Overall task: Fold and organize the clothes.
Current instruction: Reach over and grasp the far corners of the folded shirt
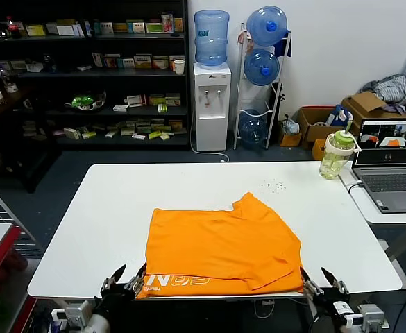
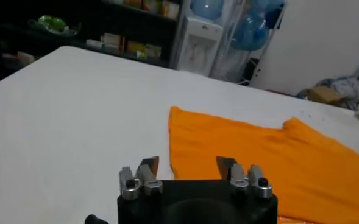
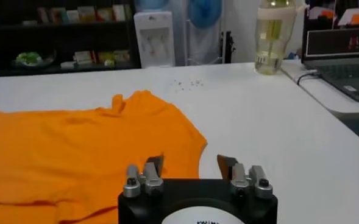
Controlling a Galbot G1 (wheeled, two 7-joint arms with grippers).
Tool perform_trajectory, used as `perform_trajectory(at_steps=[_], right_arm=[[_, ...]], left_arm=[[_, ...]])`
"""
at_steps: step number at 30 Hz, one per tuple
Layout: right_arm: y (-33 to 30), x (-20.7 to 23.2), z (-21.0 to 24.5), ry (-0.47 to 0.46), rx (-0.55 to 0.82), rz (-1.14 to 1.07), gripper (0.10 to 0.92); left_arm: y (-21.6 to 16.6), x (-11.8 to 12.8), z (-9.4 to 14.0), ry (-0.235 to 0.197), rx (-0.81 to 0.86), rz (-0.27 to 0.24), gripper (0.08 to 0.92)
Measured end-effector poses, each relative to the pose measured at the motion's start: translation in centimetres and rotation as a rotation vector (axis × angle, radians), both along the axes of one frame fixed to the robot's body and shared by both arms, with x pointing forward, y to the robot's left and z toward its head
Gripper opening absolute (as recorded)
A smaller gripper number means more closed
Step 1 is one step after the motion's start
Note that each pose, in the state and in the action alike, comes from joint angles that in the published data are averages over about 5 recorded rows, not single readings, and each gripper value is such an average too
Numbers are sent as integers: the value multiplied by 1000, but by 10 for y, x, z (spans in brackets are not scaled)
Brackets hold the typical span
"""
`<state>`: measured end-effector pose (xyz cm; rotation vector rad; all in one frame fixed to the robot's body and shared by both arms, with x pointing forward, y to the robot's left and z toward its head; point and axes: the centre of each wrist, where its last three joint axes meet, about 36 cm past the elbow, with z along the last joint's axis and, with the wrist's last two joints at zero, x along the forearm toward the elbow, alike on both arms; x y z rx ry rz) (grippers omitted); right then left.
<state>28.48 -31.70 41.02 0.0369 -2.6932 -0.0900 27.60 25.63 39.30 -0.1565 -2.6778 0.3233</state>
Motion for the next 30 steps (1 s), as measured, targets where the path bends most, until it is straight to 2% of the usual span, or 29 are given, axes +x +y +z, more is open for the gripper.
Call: perform_trajectory(at_steps=[4, 7, 12, 16, 20, 25, 30], right_arm=[[-1, 47, -1, -37, 27, -6, 817], [1, 92, -5, -50, 53, -9, 822], [13, 170, -17, -32, 86, -5, 823], [28, 227, -25, 4, 96, 12, 823], [42, 265, -31, 50, 92, 30, 823], [54, 291, -38, 108, 66, 44, 823], [60, 305, -41, 153, 42, 53, 823]], left_arm=[[1, 34, -4, -57, -17, -1, 806], [4, 68, -10, -86, -23, 1, 821], [13, 132, -25, -92, -35, 2, 823], [19, 181, -38, -58, -35, 3, 823], [25, 219, -48, -4, -14, 10, 823], [32, 244, -53, 62, 21, 14, 823], [38, 254, -54, 106, 45, 10, 823]])
